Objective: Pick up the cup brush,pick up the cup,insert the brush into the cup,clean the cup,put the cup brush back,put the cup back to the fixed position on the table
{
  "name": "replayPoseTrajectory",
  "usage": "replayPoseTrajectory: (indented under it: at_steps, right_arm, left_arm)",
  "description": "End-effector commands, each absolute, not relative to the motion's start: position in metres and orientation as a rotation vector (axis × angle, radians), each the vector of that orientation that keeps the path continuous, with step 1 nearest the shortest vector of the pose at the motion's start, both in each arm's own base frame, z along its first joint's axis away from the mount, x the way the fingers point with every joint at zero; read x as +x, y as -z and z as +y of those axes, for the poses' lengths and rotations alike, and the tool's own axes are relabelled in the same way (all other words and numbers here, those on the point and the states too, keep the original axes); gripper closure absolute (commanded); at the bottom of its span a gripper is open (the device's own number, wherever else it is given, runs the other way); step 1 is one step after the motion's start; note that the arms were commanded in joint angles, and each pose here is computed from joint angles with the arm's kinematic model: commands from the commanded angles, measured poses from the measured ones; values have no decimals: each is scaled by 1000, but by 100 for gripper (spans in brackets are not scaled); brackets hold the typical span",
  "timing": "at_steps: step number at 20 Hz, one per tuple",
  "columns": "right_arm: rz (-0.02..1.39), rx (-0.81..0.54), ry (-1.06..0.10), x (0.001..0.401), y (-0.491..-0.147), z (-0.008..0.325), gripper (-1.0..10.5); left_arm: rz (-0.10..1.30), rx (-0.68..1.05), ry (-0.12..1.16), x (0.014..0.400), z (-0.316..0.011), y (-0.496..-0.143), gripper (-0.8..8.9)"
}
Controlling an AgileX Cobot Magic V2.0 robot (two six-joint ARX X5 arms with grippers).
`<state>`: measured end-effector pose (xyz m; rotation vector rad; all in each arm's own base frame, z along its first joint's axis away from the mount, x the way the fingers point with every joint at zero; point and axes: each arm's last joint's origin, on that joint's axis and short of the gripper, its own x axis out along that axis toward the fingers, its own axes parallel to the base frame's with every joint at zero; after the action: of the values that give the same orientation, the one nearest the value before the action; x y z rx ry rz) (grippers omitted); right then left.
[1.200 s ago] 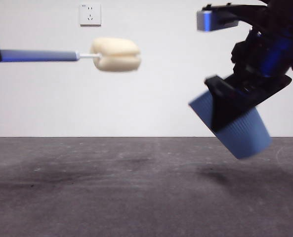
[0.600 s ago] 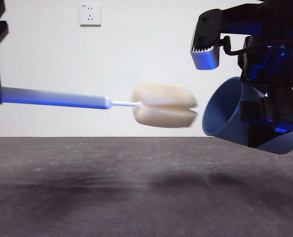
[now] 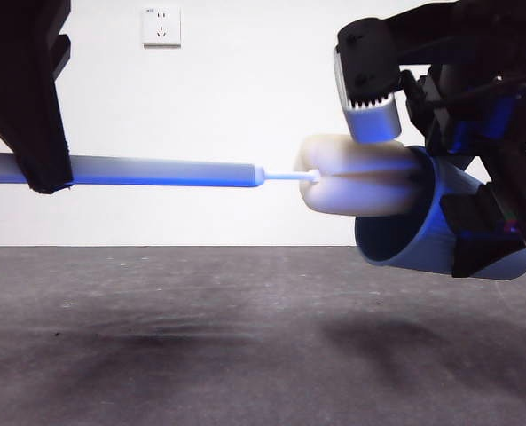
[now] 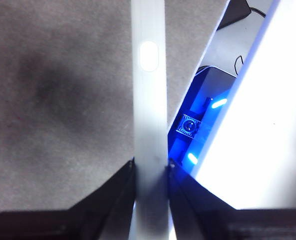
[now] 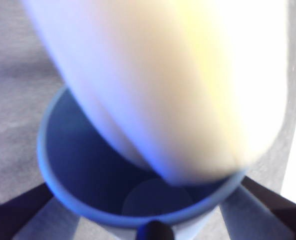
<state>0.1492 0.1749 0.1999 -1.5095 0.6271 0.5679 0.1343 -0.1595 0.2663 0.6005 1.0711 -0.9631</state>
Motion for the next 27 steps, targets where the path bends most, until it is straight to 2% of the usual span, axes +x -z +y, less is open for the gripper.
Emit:
replayPoseTrajectory:
  at_steps: [1, 10, 18, 21, 24, 27]
  right_arm:
    - [609, -1545, -599, 145, -196, 183, 963]
    - [538, -1603, -689, 128, -183, 207, 963]
    - [496, -1639, -748, 113, -178, 219, 964]
    - [503, -1636, -722, 114, -178, 218, 964]
    - [543, -1638, -654, 122, -178, 211, 964]
    - [598, -1597, -601, 133, -177, 204, 964]
  left_arm:
    - [1082, 575, 984, 133, -165, -264, 822]
    - [1108, 575, 1016, 130, -191, -250, 822]
    - [1036, 446, 1030, 135, -212, -248, 822]
    - [1066, 465, 1009, 134, -208, -247, 822]
    - [1119, 556, 897, 130, -196, -247, 822]
    - [1153, 612, 840, 122, -182, -252, 822]
